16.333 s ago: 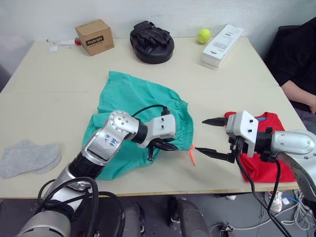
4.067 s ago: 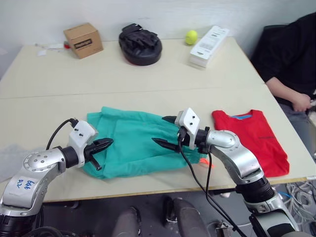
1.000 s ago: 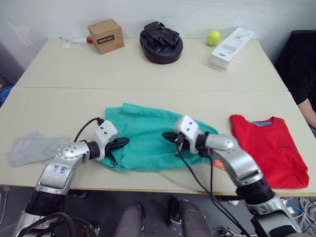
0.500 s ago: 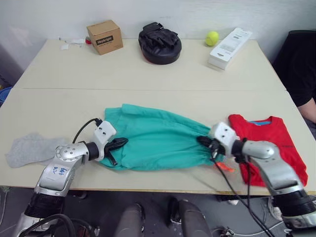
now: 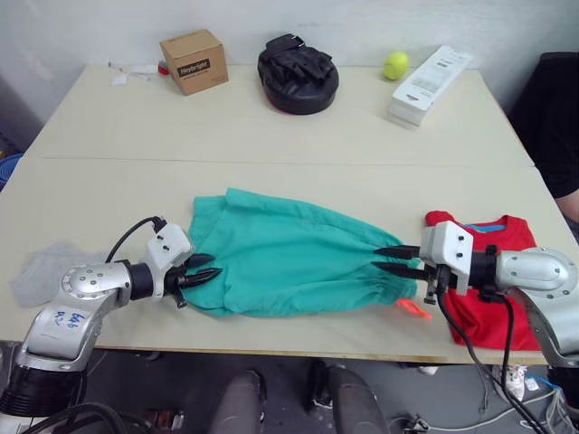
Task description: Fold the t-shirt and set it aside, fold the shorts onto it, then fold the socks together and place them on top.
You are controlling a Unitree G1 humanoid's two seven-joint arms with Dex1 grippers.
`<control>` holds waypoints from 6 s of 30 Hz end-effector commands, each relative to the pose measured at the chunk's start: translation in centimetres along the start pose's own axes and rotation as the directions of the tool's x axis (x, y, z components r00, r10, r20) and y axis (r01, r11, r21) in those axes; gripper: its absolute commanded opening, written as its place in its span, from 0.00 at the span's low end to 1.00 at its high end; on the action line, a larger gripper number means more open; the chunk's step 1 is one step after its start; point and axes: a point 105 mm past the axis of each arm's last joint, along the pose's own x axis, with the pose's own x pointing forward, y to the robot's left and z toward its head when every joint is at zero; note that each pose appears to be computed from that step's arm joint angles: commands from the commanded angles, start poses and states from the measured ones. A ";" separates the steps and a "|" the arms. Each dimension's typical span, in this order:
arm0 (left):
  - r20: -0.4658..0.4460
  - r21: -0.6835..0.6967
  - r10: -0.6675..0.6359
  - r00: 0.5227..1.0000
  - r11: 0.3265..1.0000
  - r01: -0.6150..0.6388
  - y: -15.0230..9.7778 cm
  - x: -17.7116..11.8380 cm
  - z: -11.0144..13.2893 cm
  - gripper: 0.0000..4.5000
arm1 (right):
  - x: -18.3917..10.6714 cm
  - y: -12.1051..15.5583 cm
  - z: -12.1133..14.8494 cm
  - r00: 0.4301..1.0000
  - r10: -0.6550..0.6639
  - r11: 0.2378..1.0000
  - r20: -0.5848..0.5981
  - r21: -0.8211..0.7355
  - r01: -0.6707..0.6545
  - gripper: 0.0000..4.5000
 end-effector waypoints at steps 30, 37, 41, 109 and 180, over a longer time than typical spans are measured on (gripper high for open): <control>0.095 0.237 -0.492 0.866 0.856 0.460 -3.1 11.2 6.6 0.96 | -4.2 10.5 -1.4 0.940 -0.285 0.665 -0.188 0.668 0.335 1.00; 0.076 0.256 -0.507 0.858 0.842 0.475 -3.0 10.9 6.5 0.50 | -4.1 10.7 -2.0 0.930 -0.319 0.449 -0.185 0.834 0.320 1.00; 0.060 0.272 -0.490 0.870 0.846 0.458 -2.7 11.3 6.4 0.21 | -3.2 10.0 -2.3 0.923 -0.346 0.319 -0.168 0.904 0.284 1.00; 0.090 -0.006 0.125 0.988 0.992 -0.125 1.9 2.8 3.0 0.00 | 14.4 0.1 8.0 0.935 0.300 0.915 0.190 -0.335 -0.226 0.01; -0.212 -0.136 0.191 0.958 0.965 -0.223 -0.1 -2.4 -5.8 0.00 | 22.7 -8.6 6.5 0.974 -0.155 0.988 0.162 0.050 0.149 0.00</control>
